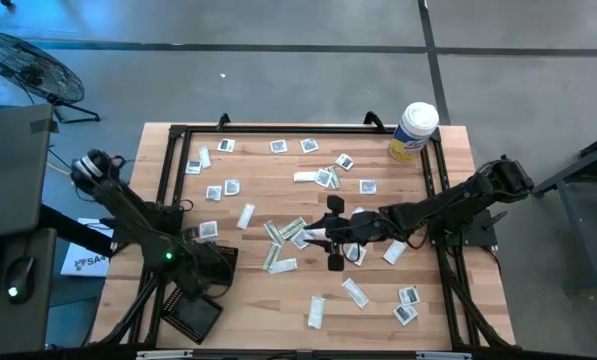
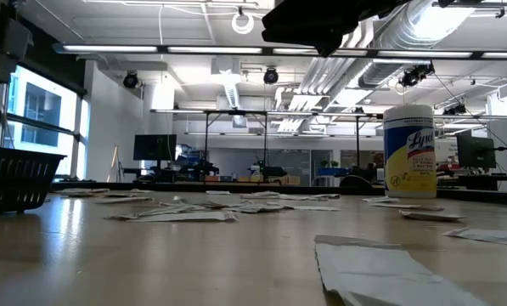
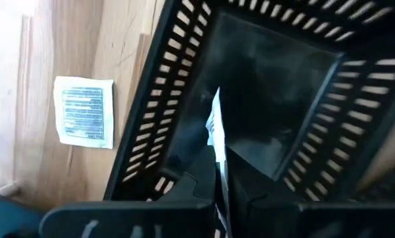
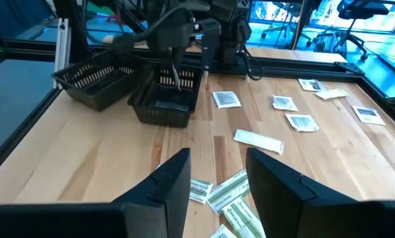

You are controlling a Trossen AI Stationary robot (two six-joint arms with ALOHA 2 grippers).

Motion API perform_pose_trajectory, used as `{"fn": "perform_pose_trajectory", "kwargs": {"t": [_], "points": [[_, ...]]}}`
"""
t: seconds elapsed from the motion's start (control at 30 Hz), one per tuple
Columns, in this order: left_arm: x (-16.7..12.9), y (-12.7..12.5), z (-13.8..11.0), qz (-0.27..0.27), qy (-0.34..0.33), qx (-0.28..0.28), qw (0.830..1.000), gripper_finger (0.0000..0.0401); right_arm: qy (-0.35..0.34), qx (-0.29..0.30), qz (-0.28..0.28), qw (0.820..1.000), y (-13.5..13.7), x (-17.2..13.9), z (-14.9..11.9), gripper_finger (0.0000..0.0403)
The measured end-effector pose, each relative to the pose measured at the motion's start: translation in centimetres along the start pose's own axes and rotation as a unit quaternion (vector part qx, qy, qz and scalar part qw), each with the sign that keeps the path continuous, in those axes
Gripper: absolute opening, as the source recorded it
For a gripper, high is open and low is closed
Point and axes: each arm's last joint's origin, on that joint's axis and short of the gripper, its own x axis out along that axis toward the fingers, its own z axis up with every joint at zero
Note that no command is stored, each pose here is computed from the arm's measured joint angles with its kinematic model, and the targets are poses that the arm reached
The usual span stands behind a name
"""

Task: Pick & Place First Aid Supplies
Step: Put the towelette pack into the top black bin

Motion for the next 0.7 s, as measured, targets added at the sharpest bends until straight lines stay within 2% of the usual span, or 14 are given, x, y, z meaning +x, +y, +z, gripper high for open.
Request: {"fn": "perform_pose_trajectory", "kwargs": {"t": [0.17,0.37,0.57,0.7], "points": [[1.1,-0.5,0.0,0.03,0.007,0.007,0.999,0.0025,0.0,-0.001,-0.001,1.0,0.0,0.0,0.0,0.0143],[1.3,-0.6,0.0,0.035,0.008,-0.021,0.999,0.0055,0.0,-0.001,0.007,1.0,0.2,0.0,0.0,0.0155],[0.9,-1.0,0.1,0.013,0.024,-0.027,0.999,0.0094,0.0,-0.001,0.008,1.0,0.2,0.0,0.0,0.0169],[-0.3,-1.7,0.9,-0.013,0.012,-0.011,1.0,0.0105,0.001,0.0,0.008,1.0,-0.2,0.1,0.0,0.0168]]}}
